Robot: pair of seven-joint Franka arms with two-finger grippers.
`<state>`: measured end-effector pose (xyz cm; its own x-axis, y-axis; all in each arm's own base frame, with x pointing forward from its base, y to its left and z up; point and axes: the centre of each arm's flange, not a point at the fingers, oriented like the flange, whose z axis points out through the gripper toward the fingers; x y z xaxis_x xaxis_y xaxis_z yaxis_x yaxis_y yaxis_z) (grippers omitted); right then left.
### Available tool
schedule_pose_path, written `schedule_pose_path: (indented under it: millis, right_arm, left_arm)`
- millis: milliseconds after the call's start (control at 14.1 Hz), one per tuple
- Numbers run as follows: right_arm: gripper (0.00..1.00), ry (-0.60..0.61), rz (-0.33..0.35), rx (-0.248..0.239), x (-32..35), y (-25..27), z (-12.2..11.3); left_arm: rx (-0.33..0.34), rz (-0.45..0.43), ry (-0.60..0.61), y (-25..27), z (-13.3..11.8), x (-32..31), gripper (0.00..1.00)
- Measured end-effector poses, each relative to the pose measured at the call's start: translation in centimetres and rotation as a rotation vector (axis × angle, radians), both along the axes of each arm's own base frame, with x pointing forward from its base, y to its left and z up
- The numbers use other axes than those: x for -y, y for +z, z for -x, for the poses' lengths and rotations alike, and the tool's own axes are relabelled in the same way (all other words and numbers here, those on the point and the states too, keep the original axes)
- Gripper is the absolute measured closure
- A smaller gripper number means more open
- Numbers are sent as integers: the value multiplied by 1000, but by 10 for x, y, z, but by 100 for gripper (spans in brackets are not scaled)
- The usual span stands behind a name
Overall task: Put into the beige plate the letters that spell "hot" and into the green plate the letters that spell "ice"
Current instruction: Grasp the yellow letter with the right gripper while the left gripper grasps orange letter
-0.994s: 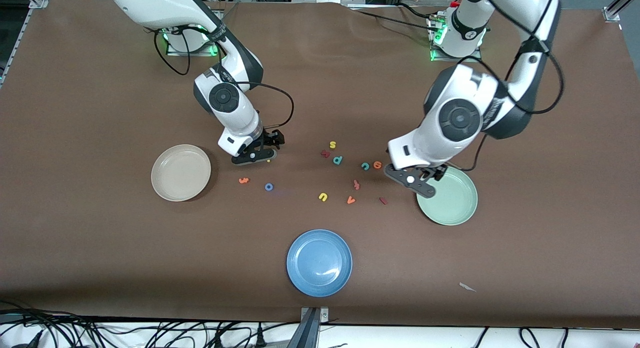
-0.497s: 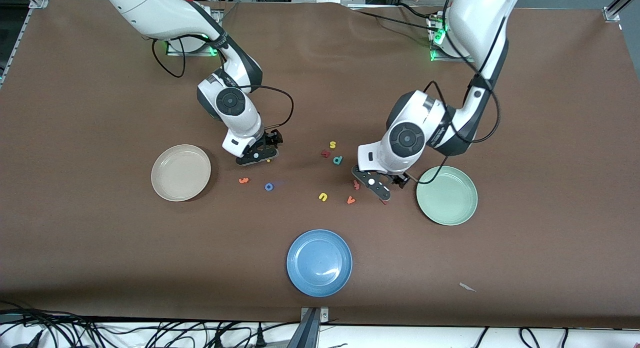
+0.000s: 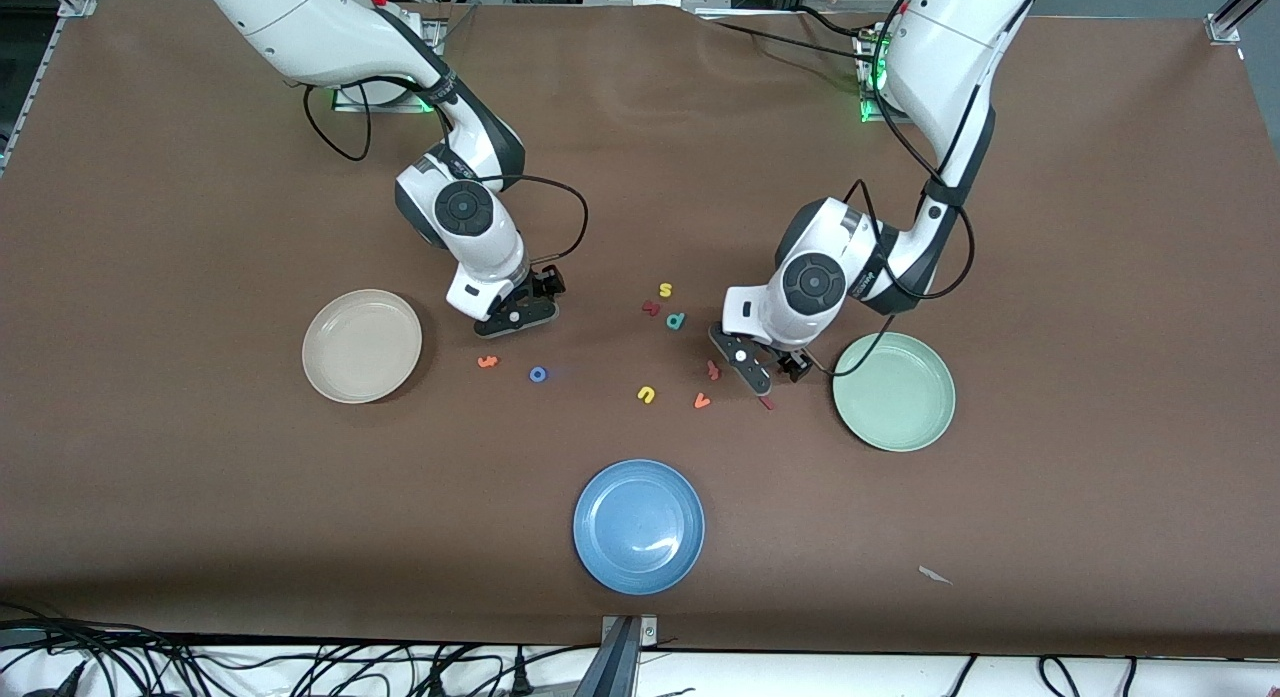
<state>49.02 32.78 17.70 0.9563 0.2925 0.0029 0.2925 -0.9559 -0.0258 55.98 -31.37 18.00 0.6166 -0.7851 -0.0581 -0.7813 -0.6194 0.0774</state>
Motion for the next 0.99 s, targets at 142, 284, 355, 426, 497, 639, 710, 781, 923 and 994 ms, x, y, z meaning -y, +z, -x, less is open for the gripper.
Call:
schedule_pose_path:
  millis: [142, 284, 355, 426, 497, 639, 710, 781, 923, 994]
  right_arm:
    - [12, 5, -2, 2, -3, -2, -2]
    - [18, 14, -3, 7, -6, -4, -4]
    - [18, 18, -2, 7, -7, -6, -5]
    - [25, 22, -1, 6, -8, -7, -5]
    - [30, 23, 0, 7, -8, -7, -6]
    - [36, 25, 1, 9, -8, -6, -7]
    - [36, 27, 2, 10, -9, -6, -7]
    - [41, 31, 4, 13, -9, -5, -7]
    - [47, 33, 4, 15, -10, -5, -7]
    - [52, 35, 3, 16, -11, -4, -7]
  left_arm:
    - [3, 4, -7, -3, 9, 0, 8]
    - [12, 10, -8, 2, 10, 0, 13]
    - [15, 11, -9, 3, 11, 0, 14]
    - [17, 13, -11, 4, 11, 0, 14]
    - [16, 13, -13, 3, 13, 1, 15]
    - [13, 14, -23, -1, 19, 5, 15]
    - [15, 17, -29, -2, 22, 9, 15]
    - [17, 19, -34, -2, 24, 12, 15]
    - [14, 17, -38, -5, 28, 13, 17]
    - [17, 19, -38, -7, 29, 12, 17]
